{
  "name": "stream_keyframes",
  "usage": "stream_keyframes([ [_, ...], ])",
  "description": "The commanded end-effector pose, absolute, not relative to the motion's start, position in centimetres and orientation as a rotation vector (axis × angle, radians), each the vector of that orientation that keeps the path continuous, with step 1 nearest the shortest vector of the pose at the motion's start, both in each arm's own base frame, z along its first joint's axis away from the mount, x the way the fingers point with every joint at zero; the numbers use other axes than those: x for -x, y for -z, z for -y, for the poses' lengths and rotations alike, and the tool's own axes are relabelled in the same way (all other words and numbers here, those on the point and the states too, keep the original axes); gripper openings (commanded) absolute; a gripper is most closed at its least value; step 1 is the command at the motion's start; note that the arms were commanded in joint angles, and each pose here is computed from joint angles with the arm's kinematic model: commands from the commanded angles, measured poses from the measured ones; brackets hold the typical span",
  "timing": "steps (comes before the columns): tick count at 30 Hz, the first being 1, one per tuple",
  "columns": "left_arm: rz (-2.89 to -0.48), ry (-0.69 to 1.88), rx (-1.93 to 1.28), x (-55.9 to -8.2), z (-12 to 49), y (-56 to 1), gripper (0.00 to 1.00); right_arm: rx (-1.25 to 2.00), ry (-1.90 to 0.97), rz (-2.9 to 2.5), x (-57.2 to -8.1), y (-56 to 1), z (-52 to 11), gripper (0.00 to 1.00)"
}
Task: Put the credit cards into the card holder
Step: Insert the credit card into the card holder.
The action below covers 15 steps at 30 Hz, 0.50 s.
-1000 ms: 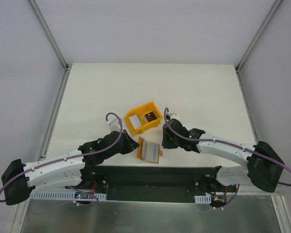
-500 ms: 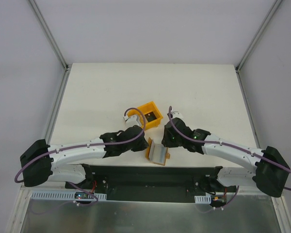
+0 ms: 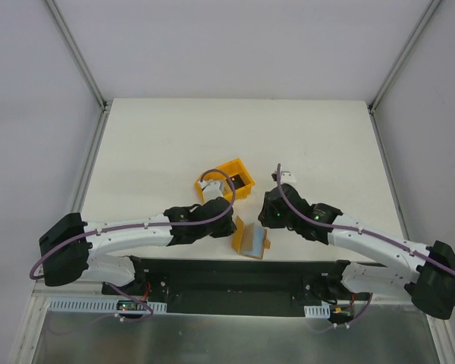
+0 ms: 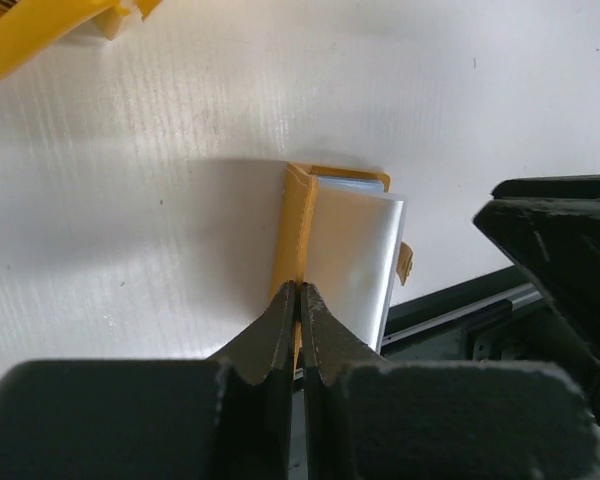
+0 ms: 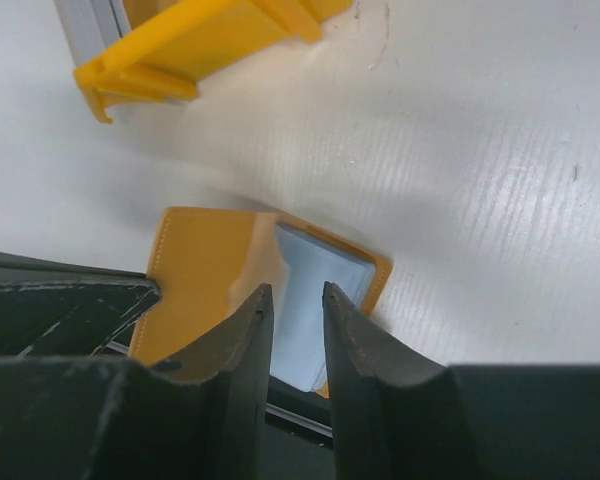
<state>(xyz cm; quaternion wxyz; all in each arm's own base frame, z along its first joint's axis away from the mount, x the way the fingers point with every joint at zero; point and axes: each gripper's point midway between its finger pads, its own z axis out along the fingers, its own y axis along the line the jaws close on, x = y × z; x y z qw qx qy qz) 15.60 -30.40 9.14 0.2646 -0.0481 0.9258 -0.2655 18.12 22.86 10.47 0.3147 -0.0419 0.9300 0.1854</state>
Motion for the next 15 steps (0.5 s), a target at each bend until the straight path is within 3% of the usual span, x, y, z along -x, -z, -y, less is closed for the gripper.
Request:
stream_keyframes([
  [1, -2.467, 0.672, 0.222, -15.8, 28.6, -8.7, 0.0, 0.109, -0.588, -2.43, -17.7, -11.4, -23.6, 0.3],
  [15, -2.468, 0.54, 0.741, -12.9, 19.3, -0.5, 0.0, 0.237, -0.847, -2.642, -14.6, -7.5, -29.6, 0.37],
])
